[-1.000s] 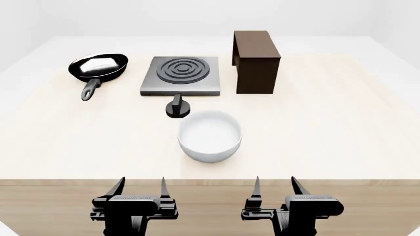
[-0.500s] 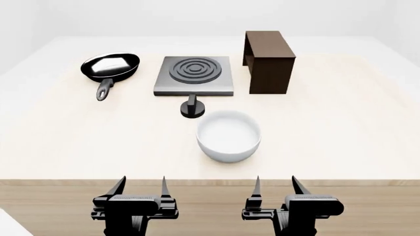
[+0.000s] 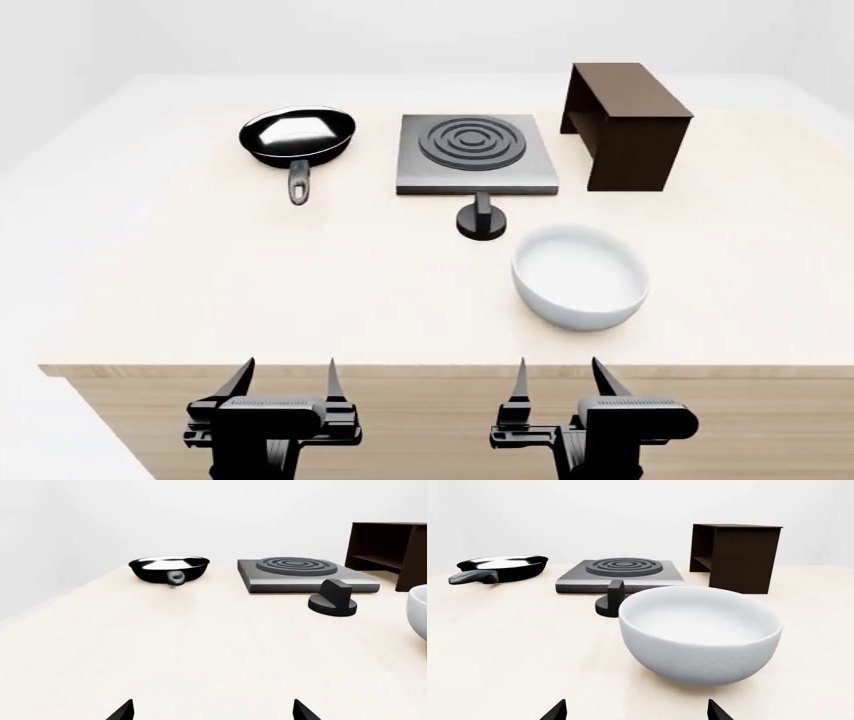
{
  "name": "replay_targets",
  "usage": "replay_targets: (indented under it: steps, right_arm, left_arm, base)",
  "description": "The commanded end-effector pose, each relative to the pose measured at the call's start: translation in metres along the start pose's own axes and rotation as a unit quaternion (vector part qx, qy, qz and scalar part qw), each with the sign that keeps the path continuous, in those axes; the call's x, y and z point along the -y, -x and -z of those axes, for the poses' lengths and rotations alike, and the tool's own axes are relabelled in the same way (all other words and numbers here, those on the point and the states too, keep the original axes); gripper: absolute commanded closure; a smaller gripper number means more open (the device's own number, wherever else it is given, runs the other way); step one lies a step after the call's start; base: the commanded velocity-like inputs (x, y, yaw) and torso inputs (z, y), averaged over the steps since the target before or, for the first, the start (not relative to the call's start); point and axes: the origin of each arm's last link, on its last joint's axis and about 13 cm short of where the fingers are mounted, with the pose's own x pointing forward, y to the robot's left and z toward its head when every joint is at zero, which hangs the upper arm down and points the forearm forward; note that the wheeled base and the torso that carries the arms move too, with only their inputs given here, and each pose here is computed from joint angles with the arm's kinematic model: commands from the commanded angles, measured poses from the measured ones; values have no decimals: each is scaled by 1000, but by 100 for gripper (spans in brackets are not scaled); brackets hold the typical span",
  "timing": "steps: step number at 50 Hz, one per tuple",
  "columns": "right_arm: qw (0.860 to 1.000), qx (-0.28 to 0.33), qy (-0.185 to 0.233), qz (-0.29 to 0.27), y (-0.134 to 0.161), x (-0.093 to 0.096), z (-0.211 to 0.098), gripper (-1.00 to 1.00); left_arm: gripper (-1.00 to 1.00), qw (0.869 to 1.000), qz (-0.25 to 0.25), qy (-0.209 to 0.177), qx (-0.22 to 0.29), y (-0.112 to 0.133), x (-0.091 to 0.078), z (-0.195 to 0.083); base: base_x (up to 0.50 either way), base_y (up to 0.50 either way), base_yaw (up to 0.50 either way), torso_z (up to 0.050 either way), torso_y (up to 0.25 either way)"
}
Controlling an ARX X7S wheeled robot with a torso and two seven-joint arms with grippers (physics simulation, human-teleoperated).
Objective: Turn on the stove.
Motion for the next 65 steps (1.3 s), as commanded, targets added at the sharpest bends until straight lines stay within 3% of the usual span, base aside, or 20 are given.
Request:
replay_targets:
  steps: [1, 37, 49, 65]
  right_arm:
    - [1000, 0, 0, -1, 0, 0, 0, -100]
    - [1000, 3, 0, -3, 1, 0, -1, -100]
    - [1000, 4, -8, -9, 1, -1, -2, -100]
    - [1000, 3, -5, -10, 0, -2, -1, -100]
  left_arm:
    - [-100, 1000, 0, -1, 1, 0, 0, 0]
    - [-100, 1000, 0, -3, 4, 1, 0, -1]
    - [-100, 1000, 1, -3, 4, 1, 1, -1]
    - [-100, 1000, 1, -3, 4, 1, 0, -1]
  base:
    - [0, 492, 0, 0, 0]
    - [0, 489, 0, 0, 0]
    - [10, 9, 0, 0, 0]
    - [459, 0, 0, 0, 0]
